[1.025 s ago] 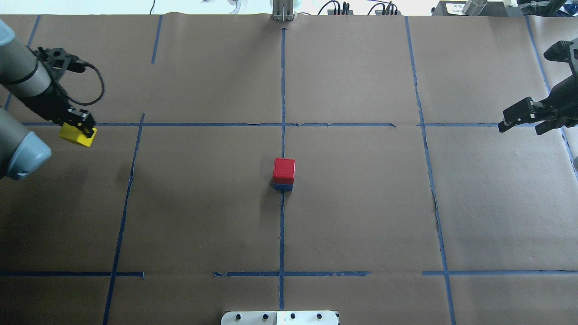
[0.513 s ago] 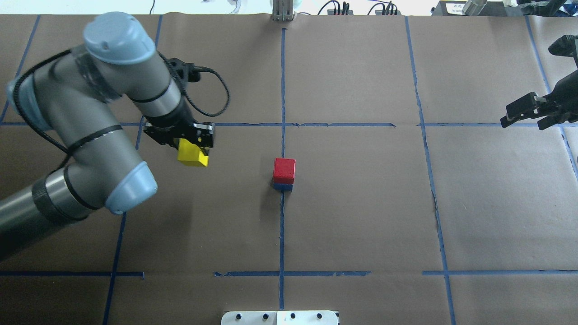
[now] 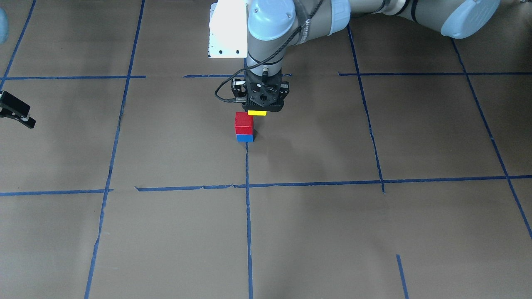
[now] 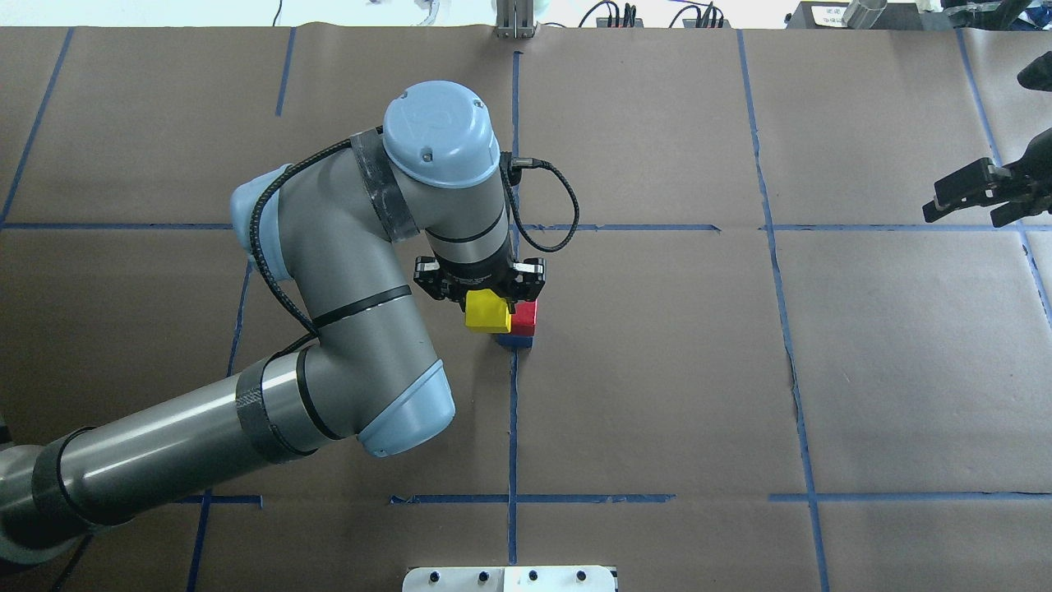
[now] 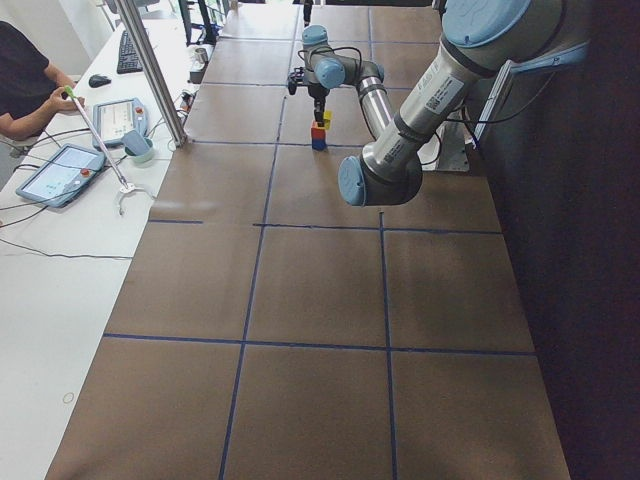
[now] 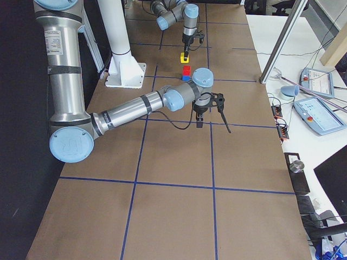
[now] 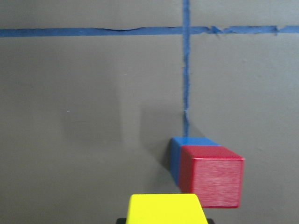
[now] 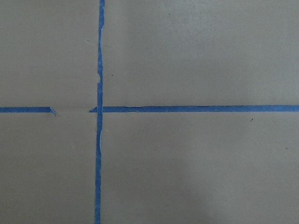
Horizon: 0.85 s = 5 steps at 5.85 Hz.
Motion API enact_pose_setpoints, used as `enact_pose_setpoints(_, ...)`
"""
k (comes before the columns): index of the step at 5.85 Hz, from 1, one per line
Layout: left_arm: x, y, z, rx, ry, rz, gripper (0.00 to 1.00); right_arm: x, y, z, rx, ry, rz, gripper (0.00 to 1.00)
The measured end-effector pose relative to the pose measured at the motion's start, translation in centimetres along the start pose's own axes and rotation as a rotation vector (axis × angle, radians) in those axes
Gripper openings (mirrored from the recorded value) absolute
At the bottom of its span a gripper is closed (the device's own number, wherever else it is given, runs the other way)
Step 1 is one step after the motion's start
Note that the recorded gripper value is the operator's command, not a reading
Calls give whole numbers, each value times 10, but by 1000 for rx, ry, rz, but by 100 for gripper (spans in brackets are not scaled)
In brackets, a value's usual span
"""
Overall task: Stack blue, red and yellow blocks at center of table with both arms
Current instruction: 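Carry the yellow cube with the left gripper over the red cube, then lower the yellow cube onto the red cube and open the left gripper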
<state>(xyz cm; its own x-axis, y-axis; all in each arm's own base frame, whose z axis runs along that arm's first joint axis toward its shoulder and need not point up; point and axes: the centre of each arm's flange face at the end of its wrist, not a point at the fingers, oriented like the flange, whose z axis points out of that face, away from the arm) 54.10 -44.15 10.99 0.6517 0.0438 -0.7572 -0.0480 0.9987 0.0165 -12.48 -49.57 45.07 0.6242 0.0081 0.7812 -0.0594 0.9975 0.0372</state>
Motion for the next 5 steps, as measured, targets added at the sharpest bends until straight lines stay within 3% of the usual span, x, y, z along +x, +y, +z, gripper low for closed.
enact_pose_setpoints(2, 15, -2, 8, 42, -31, 8, 0, 0, 0, -1, 3, -1, 3, 100)
enact_pose_setpoints(5, 37, 0, 19, 39, -50, 18, 1, 1, 1, 0, 1, -2, 6, 100)
